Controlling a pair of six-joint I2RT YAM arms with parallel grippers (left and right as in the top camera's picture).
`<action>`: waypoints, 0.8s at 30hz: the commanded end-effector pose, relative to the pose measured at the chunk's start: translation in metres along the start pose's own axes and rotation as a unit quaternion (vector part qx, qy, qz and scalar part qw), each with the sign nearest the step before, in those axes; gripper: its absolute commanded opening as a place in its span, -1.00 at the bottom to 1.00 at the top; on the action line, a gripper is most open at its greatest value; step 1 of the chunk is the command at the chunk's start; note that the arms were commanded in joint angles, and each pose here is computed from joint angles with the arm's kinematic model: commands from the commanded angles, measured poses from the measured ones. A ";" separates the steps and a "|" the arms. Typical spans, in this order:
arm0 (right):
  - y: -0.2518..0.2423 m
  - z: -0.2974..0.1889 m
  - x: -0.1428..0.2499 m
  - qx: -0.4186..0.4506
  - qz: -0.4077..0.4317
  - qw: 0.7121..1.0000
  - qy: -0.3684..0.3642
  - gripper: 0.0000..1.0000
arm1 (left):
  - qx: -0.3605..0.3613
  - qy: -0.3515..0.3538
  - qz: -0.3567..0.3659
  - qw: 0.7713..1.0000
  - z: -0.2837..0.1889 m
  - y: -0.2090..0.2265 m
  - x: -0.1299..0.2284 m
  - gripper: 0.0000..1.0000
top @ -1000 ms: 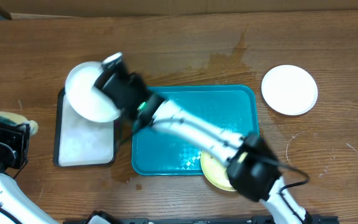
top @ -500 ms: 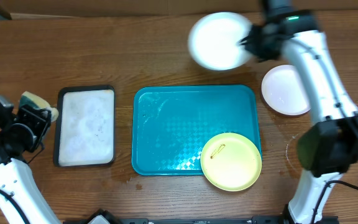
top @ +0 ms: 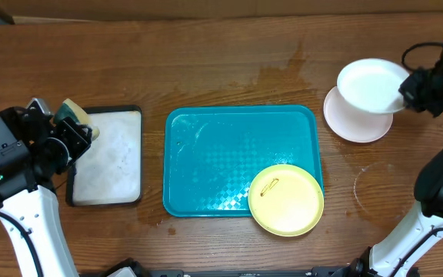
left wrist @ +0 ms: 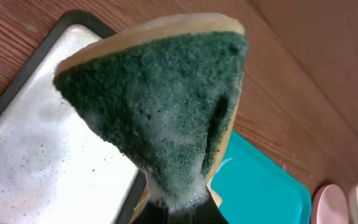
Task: Clean dirty plates on tray and stack at the side
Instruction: 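Carry the white plate right and stack it on the pink plate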
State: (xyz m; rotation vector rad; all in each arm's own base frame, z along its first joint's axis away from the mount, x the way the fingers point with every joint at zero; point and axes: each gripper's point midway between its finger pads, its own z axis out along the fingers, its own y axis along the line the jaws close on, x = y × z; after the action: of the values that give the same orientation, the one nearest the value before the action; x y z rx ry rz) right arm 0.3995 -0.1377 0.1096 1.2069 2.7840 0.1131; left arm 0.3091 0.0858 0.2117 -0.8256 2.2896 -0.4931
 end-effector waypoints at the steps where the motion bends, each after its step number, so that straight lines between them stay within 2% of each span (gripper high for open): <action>1: 0.000 0.014 0.016 -0.002 -0.007 1.000 0.020 -0.90 | -0.003 -0.020 0.030 0.999 -0.008 -0.007 -0.008 -0.92; 2: -0.001 0.018 0.017 -0.001 -0.007 1.000 0.022 -0.82 | -0.003 -0.020 0.030 0.999 -0.008 -0.007 -0.008 -0.92; 5: -0.002 0.021 0.018 -0.001 -0.008 1.000 0.022 -0.20 | -0.004 -0.019 0.029 0.999 -0.008 -0.007 -0.008 -0.92; 6: -0.001 0.021 0.018 -0.003 -0.008 1.000 0.022 -0.16 | -0.004 -0.019 0.030 0.999 -0.008 -0.007 -0.008 -0.92; 10: 0.015 0.014 0.032 -0.051 -0.045 0.996 0.056 -0.12 | -0.004 -0.018 0.034 0.999 -0.008 -0.007 -0.007 -0.92; 14: 0.031 -0.003 0.072 -0.108 -0.082 0.981 0.137 -0.17 | -0.006 -0.014 0.034 0.999 -0.008 -0.006 -0.005 -0.92; 19: 0.032 -0.023 0.114 -0.100 -0.122 0.968 0.193 -0.25 | -0.007 -0.010 0.045 0.999 -0.008 -0.005 -0.003 -0.92; 24: 0.027 -0.044 0.146 -0.085 -0.154 0.966 0.190 -0.38 | -0.007 -0.008 0.044 0.999 -0.008 -0.005 -0.002 -0.92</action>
State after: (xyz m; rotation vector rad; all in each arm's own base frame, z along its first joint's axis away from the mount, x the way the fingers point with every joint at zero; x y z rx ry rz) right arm 0.3273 -0.0290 0.1138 0.9190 3.2109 0.6024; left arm 0.3055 0.0853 0.2076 -0.7868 2.3249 -0.4566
